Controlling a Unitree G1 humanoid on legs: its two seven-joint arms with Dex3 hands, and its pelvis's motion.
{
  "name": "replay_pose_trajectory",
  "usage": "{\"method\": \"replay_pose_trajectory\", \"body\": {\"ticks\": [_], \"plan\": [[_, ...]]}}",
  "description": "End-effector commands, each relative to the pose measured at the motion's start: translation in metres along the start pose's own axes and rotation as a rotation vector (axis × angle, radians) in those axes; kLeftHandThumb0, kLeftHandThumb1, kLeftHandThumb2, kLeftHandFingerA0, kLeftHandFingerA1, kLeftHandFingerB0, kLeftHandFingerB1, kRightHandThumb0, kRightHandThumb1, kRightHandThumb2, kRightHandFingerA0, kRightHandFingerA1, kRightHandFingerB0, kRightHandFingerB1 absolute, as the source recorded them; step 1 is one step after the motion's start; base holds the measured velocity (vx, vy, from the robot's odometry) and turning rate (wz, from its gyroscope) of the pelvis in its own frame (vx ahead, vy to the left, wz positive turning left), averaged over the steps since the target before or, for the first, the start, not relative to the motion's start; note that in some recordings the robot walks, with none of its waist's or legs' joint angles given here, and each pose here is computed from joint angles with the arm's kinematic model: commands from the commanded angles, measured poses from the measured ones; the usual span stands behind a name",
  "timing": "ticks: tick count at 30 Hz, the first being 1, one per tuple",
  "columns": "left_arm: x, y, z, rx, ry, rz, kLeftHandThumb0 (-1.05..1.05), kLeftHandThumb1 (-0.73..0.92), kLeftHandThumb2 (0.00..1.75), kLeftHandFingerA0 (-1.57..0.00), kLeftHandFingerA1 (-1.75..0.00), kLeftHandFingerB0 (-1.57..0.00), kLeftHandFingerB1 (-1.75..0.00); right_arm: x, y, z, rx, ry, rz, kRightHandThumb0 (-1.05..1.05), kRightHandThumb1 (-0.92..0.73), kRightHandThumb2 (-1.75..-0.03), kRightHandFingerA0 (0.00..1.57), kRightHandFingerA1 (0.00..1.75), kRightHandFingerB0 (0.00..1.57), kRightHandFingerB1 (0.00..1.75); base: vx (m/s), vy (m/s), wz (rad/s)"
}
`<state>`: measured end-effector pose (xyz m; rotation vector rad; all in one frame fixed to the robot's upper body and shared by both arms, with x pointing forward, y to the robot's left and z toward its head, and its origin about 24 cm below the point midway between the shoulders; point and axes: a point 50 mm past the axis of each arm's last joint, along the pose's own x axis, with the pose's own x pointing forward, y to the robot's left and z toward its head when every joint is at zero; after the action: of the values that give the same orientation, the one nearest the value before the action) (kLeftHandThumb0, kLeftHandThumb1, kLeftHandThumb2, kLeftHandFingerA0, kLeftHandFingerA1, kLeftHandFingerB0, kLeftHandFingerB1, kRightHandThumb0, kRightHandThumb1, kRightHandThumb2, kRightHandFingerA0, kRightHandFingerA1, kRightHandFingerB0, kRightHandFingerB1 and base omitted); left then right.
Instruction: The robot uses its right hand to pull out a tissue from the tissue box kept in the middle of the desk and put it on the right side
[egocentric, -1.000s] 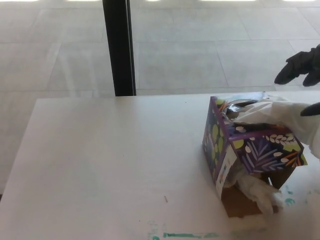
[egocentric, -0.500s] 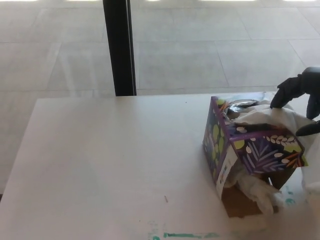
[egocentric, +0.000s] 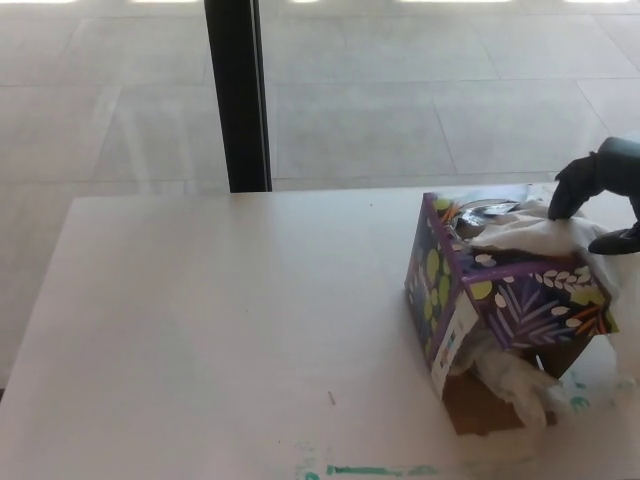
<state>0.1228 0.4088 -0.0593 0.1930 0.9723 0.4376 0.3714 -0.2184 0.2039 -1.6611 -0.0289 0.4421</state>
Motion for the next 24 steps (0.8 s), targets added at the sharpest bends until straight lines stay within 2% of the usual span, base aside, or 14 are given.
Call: {"method": "replay_pose_trajectory", "body": {"ticks": [1, 5, 7, 11, 12, 16, 19, 24], "plan": [[-0.004, 0.009, -0.008, -0.002, 0.014, 0.02, -0.81, 0.92, 0.71, -0.6, -0.56, -0.44, -0.43, 0.002, 0.014, 0.01, -0.107, -0.113, -0.312, -0.28, -0.62, -0.59, 0.84, 1.7, 0.86, 0.55, 0.0, 0.0, 0.0], [-0.004, 0.009, -0.007, 0.005, 0.009, 0.024, -0.82, 0.92, 0.71, -0.62, -0.57, -0.45, -0.44, 0.001, 0.017, 0.013, -0.098, -0.151, -0.333, -0.3, -0.61, -0.58, 0.84, 1.73, 0.85, 0.56, 0.0, 0.0, 0.0], [-0.004, 0.009, -0.007, 0.011, 0.007, 0.028, -0.83, 0.92, 0.72, -0.62, -0.57, -0.46, -0.44, 0.001, 0.02, 0.015, -0.074, -0.166, -0.334, -0.32, -0.61, -0.6, 0.86, 1.7, 0.93, 0.64, 0.0, 0.0, 0.0], [-0.004, 0.009, -0.011, 0.006, 0.018, 0.03, -0.81, 0.92, 0.73, -0.59, -0.55, -0.45, -0.44, 0.0, 0.03, 0.016, -0.086, -0.163, -0.357, -0.34, -0.58, -0.59, 0.87, 1.72, 0.9, 0.67, 0.0, 0.0, 0.0], [-0.004, 0.009, -0.011, 0.01, 0.015, 0.029, -0.82, 0.92, 0.73, -0.59, -0.55, -0.45, -0.44, -0.001, 0.03, 0.017, -0.09, -0.165, -0.377, -0.34, -0.58, -0.59, 0.89, 1.74, 0.9, 0.74, 0.0, 0.0, 0.0], [-0.004, 0.009, -0.009, 0.026, 0.002, 0.031, -0.81, 0.92, 0.74, -0.61, -0.55, -0.46, -0.44, -0.001, 0.035, 0.02, -0.093, -0.157, -0.398, -0.4, -0.56, -0.6, 0.89, 1.72, 0.9, 0.64, 0.0, 0.0, 0.0], [-0.004, 0.008, -0.01, 0.001, 0.015, 0.034, -0.83, 0.92, 0.71, -0.61, -0.56, -0.46, -0.44, -0.001, 0.042, 0.022, -0.11, -0.167, -0.402, -0.36, -0.56, -0.6, 0.91, 1.71, 0.91, 0.59, 0.0, 0.0, 0.0], [-0.004, 0.008, -0.011, 0.017, 0.017, 0.024, -0.83, 0.92, 0.73, -0.6, -0.55, -0.45, -0.44, -0.003, 0.051, 0.022, -0.099, -0.186, -0.4, -0.37, -0.55, -0.6, 0.95, 1.71, 0.92, 0.61, 0.0, 0.0, 0.0]]}}
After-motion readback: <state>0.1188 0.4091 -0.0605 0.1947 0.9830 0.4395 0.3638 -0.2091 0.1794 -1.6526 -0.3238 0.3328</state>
